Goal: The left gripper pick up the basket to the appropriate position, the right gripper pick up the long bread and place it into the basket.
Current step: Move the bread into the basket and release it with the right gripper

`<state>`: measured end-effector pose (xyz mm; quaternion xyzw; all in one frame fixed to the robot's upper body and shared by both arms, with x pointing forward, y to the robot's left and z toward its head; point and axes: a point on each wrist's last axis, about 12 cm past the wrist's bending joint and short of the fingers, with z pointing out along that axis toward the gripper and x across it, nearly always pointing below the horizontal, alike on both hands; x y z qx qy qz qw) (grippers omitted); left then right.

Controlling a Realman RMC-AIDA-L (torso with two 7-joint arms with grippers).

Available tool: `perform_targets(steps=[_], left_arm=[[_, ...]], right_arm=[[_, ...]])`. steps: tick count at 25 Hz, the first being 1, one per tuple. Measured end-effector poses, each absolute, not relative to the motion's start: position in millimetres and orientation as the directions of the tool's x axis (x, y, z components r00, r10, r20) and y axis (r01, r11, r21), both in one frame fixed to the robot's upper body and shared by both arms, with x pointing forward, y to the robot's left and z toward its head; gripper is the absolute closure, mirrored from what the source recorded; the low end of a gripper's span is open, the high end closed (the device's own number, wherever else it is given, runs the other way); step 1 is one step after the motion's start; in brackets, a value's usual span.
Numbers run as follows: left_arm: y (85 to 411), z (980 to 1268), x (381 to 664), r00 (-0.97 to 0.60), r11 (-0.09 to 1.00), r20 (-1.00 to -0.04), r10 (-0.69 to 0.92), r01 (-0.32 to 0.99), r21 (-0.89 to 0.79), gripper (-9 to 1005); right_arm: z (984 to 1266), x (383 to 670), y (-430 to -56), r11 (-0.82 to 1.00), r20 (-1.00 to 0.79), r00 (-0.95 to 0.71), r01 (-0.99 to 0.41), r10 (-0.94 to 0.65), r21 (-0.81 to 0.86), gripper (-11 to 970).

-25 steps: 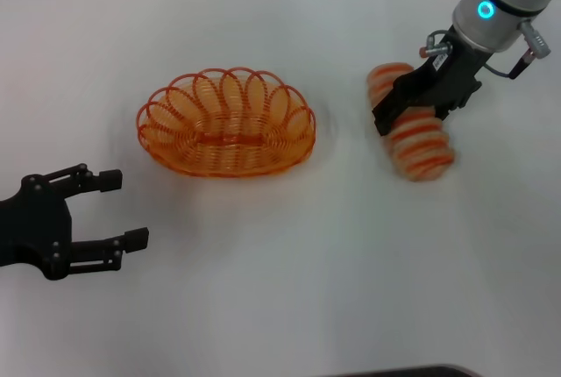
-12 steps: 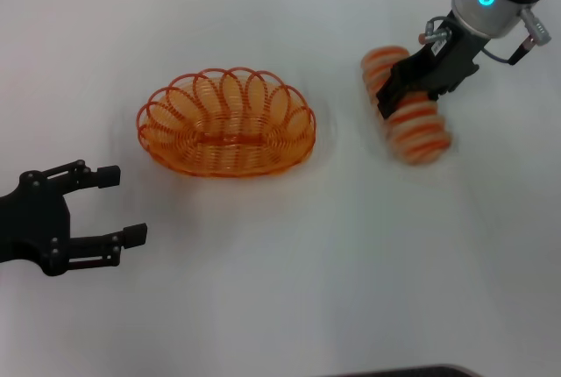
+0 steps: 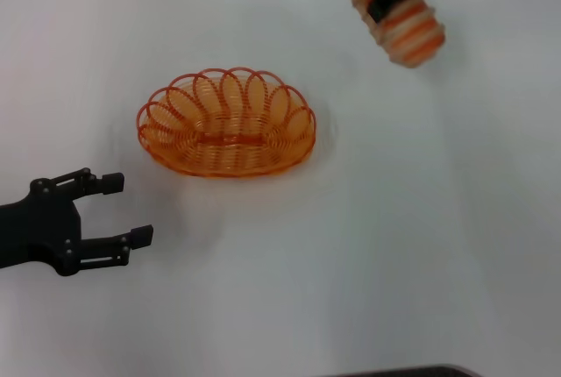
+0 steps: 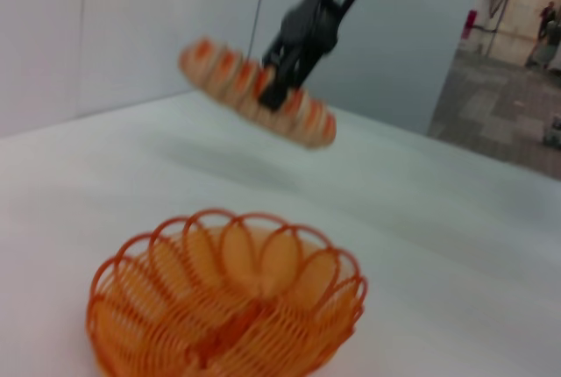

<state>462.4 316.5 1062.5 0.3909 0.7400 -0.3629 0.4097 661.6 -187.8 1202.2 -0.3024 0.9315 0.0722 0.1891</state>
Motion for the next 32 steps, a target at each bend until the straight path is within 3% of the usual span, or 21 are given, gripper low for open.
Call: perform_targets(steps=[9,15,32], left_arm=[[310,1041,463,-0.41,0.477,-0.865,0.29,0.845,-0.241,119],[309,1041,465,-0.409,0.48,-0.868,0.283,0.844,-0.241,119],[310,1047,480,-0.356,0.485,-0.879,0.318,0.857,-0.172,119]], right_arm=[[1236,663,-144,0.589,-0.484,-0.515,-0.808,-0.707,0.0,390],[1239,649,-120,0.375,-0.434,-0.332,-0.927,-0.838,-0.015,428],[1223,626,-71,0.14,-0.378,-0.111,-0.989,-0.919,-0.05,600]])
